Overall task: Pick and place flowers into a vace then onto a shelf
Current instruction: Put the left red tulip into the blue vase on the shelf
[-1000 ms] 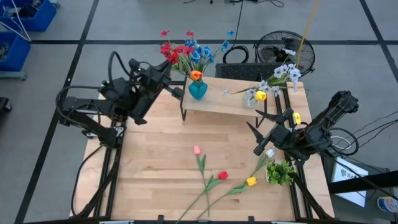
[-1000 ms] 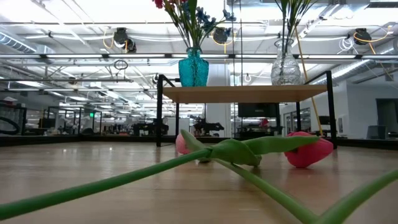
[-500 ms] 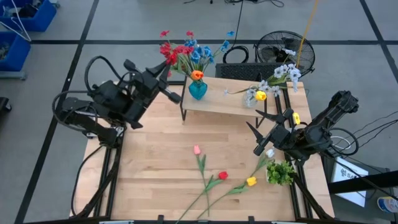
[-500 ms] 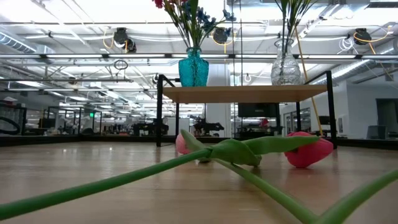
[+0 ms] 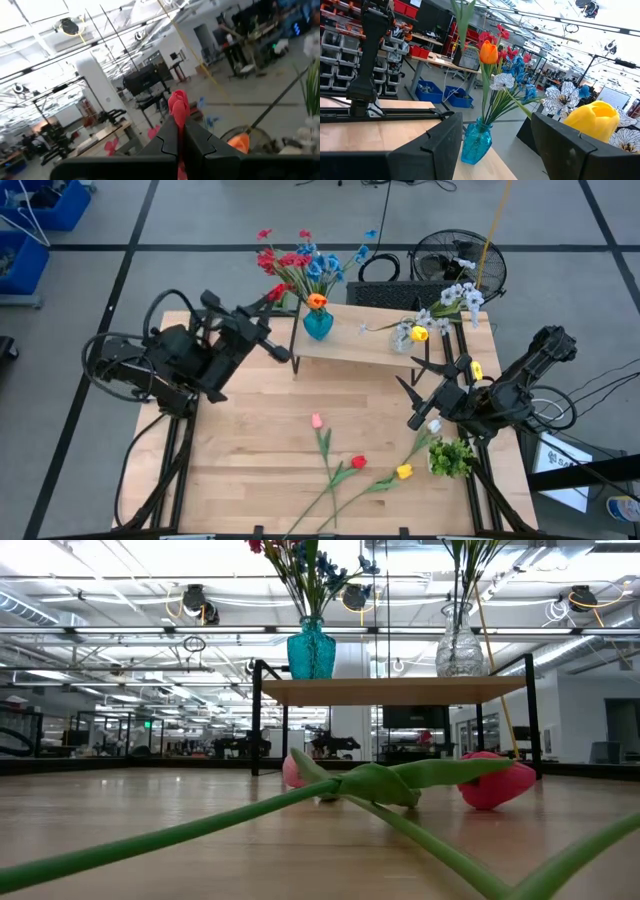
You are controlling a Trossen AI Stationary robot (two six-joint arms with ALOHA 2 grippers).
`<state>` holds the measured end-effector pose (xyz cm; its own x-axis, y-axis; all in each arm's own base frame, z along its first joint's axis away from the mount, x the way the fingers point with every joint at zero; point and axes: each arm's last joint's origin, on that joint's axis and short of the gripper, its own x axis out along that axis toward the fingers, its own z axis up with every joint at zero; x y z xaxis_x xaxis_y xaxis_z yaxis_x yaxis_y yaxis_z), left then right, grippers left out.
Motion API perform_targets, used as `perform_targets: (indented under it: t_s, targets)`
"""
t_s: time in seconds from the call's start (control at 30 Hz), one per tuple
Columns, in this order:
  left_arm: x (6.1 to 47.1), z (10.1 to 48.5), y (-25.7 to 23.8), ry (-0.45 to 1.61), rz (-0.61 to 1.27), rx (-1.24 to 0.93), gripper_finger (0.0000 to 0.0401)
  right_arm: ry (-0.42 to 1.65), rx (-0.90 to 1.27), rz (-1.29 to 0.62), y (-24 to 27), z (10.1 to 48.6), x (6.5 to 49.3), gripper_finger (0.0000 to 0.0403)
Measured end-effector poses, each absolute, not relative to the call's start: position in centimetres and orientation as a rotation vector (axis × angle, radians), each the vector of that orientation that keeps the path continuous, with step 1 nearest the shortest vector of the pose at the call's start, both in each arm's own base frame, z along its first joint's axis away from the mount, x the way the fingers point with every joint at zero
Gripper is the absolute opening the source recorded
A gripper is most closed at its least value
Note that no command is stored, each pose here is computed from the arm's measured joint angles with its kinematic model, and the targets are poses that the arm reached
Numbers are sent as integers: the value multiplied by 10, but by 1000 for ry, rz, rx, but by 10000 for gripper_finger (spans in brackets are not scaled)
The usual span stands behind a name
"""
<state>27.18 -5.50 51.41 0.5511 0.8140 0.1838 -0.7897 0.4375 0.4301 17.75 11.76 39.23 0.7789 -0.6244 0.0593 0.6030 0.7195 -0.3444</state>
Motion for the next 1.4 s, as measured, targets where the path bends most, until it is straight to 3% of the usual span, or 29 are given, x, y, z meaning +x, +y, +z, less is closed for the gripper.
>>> perform_targets:
  t_s: [1.4]
  targets:
    - [276,517,-35,-18,1011,490,11,61,-353,-679,118,392,177,228]
